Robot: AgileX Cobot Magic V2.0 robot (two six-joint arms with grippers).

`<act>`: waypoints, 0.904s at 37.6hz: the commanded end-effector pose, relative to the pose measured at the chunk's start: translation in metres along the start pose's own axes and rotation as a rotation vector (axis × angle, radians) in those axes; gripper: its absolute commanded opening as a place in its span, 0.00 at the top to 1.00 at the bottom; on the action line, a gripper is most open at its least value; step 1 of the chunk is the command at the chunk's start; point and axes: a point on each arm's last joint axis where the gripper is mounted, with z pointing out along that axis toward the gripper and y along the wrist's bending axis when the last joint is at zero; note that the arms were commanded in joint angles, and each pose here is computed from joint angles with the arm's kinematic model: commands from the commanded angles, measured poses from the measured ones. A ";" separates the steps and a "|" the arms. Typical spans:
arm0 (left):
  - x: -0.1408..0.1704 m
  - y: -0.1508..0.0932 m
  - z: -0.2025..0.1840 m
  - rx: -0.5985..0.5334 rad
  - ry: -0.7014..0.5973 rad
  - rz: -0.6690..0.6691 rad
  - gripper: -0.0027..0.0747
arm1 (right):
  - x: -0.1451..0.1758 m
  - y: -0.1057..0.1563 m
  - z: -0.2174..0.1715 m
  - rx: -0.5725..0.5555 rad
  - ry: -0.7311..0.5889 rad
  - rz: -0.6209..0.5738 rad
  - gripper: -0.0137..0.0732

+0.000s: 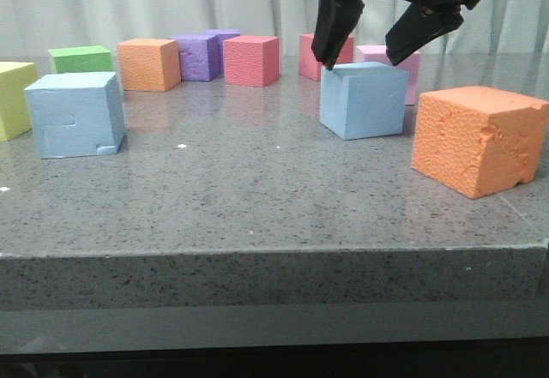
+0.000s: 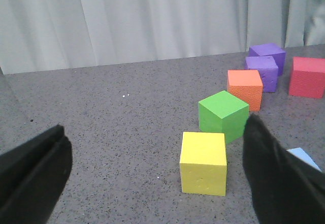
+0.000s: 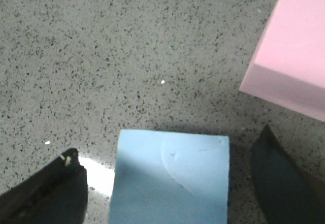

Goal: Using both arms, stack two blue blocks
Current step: 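Close the right gripper on the light blue cube and lift it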

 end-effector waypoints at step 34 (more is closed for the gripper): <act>-0.018 0.002 -0.003 -0.007 -0.110 -0.016 0.12 | -0.016 0.008 -0.018 -0.043 -0.036 0.012 0.51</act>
